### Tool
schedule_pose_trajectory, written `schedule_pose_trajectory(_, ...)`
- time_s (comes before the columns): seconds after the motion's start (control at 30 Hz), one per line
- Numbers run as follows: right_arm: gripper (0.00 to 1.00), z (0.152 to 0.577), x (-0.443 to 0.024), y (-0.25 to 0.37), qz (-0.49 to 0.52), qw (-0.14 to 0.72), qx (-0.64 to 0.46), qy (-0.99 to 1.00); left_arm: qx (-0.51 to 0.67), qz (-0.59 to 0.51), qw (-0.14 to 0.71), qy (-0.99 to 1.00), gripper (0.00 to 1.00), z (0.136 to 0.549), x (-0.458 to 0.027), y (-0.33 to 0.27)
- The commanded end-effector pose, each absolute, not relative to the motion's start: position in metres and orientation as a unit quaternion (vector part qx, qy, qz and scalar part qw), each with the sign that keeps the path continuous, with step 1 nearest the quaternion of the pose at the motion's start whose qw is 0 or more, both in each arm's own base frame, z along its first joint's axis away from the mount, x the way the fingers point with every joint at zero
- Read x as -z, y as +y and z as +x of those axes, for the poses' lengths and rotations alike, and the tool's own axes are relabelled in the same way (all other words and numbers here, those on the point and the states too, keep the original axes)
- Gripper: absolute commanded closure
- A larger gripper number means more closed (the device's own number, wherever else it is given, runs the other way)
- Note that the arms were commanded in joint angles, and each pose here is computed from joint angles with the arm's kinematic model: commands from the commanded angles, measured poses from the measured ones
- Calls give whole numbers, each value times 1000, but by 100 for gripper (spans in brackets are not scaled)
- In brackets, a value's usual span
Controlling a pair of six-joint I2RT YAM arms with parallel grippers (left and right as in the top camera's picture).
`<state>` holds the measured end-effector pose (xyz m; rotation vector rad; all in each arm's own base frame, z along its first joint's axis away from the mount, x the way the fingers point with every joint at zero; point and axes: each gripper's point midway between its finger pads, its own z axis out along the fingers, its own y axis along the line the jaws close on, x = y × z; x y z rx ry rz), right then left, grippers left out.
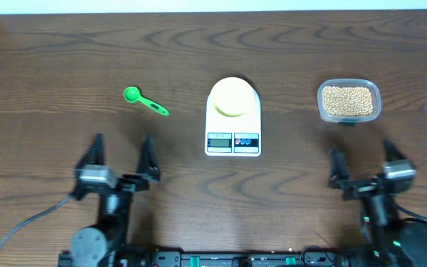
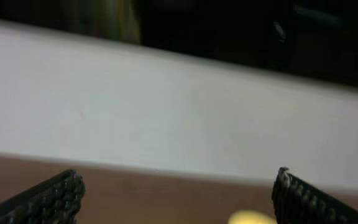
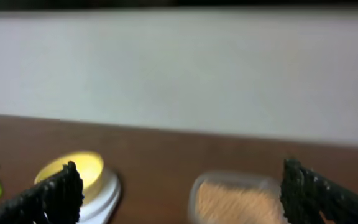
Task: Scoop item into bowl and weigh 50g on scale
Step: 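Move the left gripper to the green scoop and the right gripper toward the scale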
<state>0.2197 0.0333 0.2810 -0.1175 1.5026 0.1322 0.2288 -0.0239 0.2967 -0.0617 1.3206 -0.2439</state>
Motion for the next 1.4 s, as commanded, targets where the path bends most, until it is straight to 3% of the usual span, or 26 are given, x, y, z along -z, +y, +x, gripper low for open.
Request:
schedule_pose_trajectory(0.0,1,218,-351,21,-64,747,3,662,89,-72,797,593,1,233,-372,-6)
schedule_pose_trajectory(0.13,1,249,-407,28,-73,724,-3,686,54,-50,759,647,1,274,-413,-11)
schedule_pose_trajectory(0.3,1,308,-424,59,-116,637,-35,761,21,-25,666,745,1,332,-419,-19)
schedule_pose_trajectory(0.5,1,373,-368,91,-143,518,-63,841,31,-19,570,821,1,369,-366,-30)
schedule_pose_trajectory(0.67,1,396,-299,131,-174,418,-159,877,74,11,504,861,1,384,-319,-52)
schedule_pose_trajectory(0.8,1,399,-272,151,-191,373,-209,883,78,4,481,873,1,387,-304,-53)
schedule_pose_trajectory(1.0,1,412,-246,152,-187,349,-208,894,45,-14,462,886,1,395,-286,-42)
schedule_pose_trajectory(1.17,1,418,-241,152,-184,349,-203,896,-49,-96,430,896,1,401,-259,-1)
schedule_pose_trajectory(1.37,1,435,-234,109,-111,365,-89,920,-116,-136,391,903,1,409,-227,36)
